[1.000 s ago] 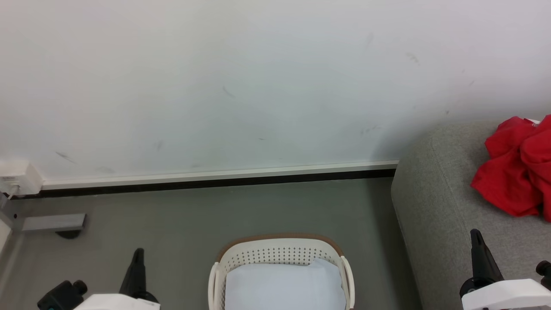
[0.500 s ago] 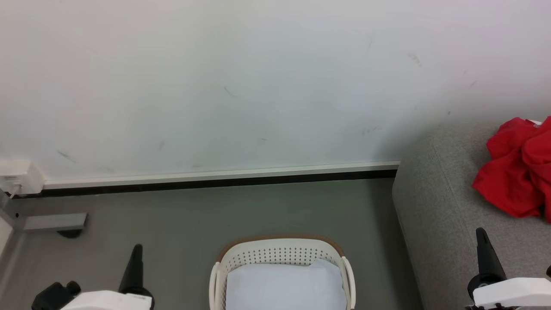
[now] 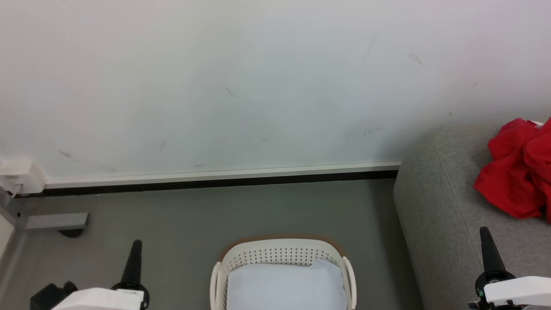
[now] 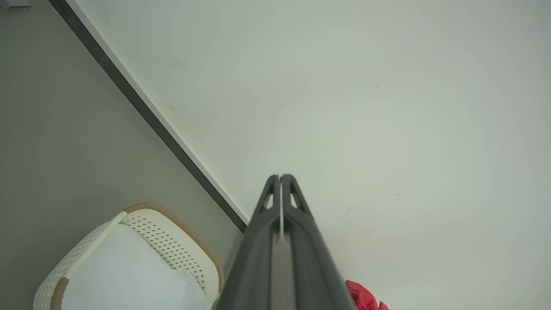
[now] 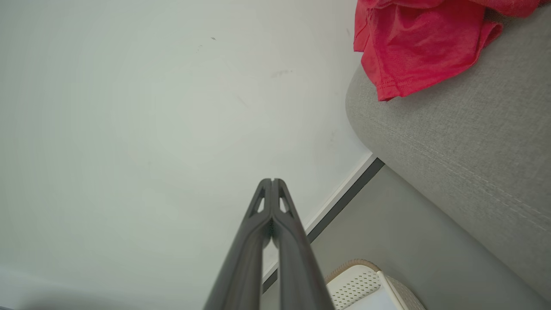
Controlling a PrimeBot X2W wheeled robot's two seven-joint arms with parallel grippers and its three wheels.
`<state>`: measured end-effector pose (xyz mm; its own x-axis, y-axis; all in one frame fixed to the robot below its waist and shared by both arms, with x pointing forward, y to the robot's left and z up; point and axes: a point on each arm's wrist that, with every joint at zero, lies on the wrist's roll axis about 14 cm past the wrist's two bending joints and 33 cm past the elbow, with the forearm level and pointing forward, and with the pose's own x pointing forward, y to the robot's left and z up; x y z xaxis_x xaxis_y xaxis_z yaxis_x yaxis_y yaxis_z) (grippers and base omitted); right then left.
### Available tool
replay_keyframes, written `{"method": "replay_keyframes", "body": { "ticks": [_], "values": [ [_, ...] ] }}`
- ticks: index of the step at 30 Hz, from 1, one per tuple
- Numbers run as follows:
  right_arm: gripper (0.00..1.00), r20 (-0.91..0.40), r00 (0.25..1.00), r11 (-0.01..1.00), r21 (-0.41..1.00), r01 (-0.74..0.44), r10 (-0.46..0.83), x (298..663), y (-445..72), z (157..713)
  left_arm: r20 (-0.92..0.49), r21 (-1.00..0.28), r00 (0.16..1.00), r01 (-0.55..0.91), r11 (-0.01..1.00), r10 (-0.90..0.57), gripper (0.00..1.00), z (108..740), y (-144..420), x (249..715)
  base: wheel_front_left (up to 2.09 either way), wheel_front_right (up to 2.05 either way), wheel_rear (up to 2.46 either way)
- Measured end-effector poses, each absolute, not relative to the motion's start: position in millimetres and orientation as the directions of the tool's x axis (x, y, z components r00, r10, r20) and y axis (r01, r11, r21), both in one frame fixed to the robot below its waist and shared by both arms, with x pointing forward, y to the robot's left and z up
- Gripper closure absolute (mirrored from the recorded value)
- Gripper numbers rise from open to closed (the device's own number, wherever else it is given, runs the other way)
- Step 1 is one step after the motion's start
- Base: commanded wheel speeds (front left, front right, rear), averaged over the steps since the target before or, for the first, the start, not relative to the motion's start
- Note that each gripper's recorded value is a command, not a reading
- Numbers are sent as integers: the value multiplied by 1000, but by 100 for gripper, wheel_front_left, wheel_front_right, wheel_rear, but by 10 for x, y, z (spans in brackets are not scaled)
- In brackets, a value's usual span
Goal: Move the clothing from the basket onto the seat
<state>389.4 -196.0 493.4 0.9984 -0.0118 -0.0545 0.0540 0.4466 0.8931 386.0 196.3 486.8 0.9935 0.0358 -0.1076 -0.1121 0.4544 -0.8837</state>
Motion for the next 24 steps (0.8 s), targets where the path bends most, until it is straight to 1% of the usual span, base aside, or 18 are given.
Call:
{"method": "replay_keyframes", "body": {
  "ticks": [10,12,24],
  "values": [
    [100,-47,999,364,930,48,-12,3902,-1973,4964,-97,-920,995,-100,379,26,100,4910,1965,3868,0,0,0],
    [100,-44,999,342,939,45,-10,3906,-1975,4975,-93,-934,995,-95,344,24,100,4927,1968,3872,0,0,0],
    [100,-34,999,247,968,34,-6,3914,-1981,5008,-74,-963,997,-76,258,16,100,4985,1972,3881,0,0,0]
  ]
}}
